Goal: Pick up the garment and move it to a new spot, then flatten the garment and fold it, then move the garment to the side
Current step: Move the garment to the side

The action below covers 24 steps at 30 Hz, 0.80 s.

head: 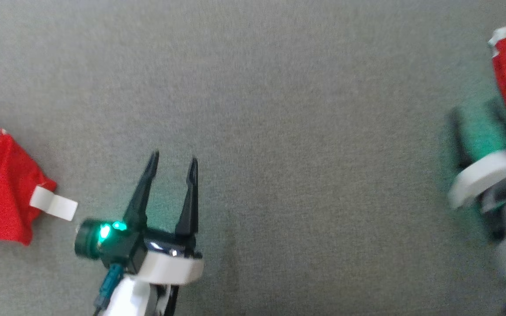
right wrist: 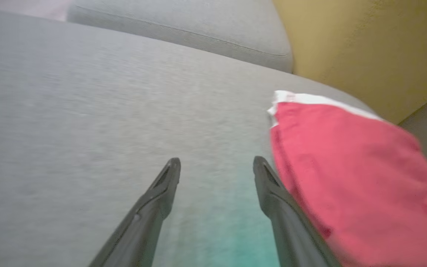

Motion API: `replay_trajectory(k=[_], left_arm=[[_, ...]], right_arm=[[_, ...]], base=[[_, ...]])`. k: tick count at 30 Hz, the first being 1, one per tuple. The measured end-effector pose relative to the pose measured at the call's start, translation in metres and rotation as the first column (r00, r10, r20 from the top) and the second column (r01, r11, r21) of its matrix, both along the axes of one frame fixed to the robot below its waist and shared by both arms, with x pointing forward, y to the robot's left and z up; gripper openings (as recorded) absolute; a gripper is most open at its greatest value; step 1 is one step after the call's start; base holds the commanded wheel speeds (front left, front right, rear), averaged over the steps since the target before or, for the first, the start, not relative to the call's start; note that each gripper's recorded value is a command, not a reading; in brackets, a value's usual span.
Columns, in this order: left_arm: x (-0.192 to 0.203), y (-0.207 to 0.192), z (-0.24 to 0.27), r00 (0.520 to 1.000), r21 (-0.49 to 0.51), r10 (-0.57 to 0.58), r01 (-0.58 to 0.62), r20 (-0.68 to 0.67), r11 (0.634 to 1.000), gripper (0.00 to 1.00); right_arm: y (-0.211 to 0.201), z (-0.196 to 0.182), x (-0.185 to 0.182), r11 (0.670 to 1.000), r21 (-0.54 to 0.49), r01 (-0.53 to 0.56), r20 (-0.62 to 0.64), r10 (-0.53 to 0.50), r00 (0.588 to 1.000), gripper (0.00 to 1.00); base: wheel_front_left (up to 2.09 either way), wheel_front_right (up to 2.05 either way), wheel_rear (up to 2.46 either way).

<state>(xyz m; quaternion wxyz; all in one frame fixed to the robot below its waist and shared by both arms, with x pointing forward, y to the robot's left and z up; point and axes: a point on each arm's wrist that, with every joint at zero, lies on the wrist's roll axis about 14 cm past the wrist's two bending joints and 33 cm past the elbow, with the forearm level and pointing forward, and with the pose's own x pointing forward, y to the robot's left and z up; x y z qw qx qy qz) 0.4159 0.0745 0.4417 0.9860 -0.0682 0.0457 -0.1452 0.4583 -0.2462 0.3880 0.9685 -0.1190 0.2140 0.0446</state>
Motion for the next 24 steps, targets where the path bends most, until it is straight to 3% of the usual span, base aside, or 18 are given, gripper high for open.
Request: replay_trajectory(k=[5,8,10,16,20,24], left_arm=[[-0.026,0.016,0.01,0.998,-0.018,0.059,-0.059,-0.006,0.998,1.0],[-0.041,0.03,0.022,0.993,-0.006,0.119,-0.118,0.021,0.993,1.0],[-0.047,0.034,0.025,0.99,-0.012,0.139,-0.139,0.024,0.99,1.0],[-0.081,0.053,0.046,0.976,-0.011,0.202,-0.202,0.083,0.979,1.0],[-0.09,0.06,0.071,0.962,-0.018,0.219,-0.219,0.166,0.976,1.0],[-0.102,0.069,0.067,0.957,-0.005,0.241,-0.243,0.16,0.97,1.0]], right_arm=[[0.086,0.007,-0.042,0.967,0.226,-0.119,0.109,0.096,0.989,1.0],[0.109,0.016,-0.064,0.949,0.276,-0.15,0.149,0.112,0.982,1.0],[0.114,0.022,-0.068,0.945,0.288,-0.155,0.168,0.109,0.98,1.0],[0.122,0.105,-0.089,0.916,0.35,-0.196,0.418,0.034,0.908,1.0],[0.106,0.095,-0.12,0.931,0.336,-0.14,0.396,-0.005,0.918,1.0],[0.102,0.082,-0.143,0.939,0.324,-0.115,0.366,-0.012,0.931,1.0]], base=[[0.0,0.0,0.0],[0.0,0.0,0.0],[0.0,0.0,0.0],[0.0,0.0,0.0],[0.0,0.0,0.0],[0.0,0.0,0.0]])
